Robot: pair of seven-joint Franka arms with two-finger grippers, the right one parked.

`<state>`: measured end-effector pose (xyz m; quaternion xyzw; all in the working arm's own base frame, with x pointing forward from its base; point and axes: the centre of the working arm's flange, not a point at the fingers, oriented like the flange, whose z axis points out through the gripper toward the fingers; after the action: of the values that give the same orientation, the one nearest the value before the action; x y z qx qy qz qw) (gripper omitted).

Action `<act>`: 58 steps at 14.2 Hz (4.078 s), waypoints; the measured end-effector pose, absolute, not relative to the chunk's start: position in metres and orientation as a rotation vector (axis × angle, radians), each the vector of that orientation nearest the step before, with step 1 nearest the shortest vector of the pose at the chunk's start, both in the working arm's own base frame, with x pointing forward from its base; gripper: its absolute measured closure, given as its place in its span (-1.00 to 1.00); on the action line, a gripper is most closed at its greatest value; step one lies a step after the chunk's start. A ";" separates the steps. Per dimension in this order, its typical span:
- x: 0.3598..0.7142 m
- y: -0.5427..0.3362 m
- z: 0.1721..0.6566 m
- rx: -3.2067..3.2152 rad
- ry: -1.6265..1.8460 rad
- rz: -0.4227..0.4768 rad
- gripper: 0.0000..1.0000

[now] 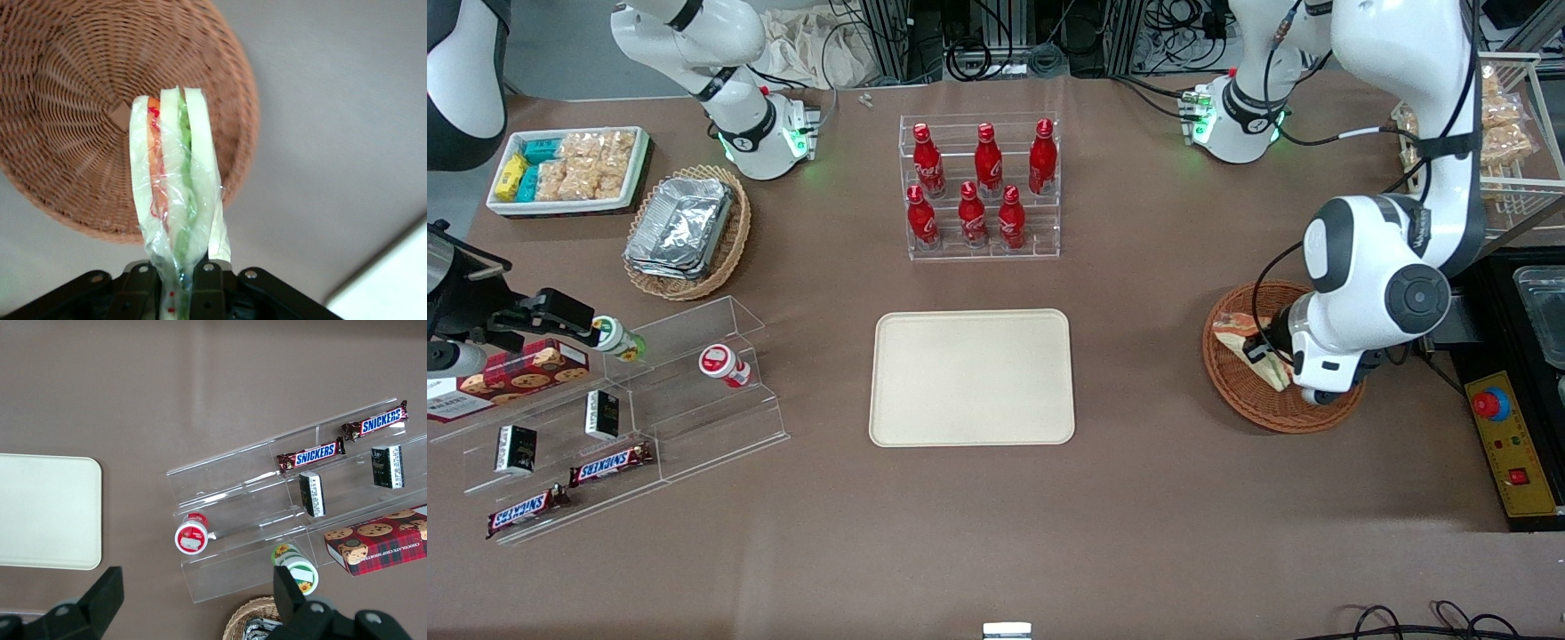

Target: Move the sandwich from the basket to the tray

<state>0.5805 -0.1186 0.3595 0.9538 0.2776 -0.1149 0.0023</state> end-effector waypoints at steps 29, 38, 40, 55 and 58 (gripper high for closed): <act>0.531 -0.448 0.267 3.117 0.138 -0.097 -0.78; 0.585 -0.259 0.436 3.120 -0.030 -0.313 -1.00; 0.592 -0.220 0.458 3.134 0.030 -0.326 -1.00; 0.605 -0.100 0.501 3.130 0.354 -0.332 -1.00; 0.607 -0.074 0.510 3.095 0.434 -0.304 -1.00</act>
<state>0.6066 -0.0739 0.5104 0.9856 0.1383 -0.0969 0.0008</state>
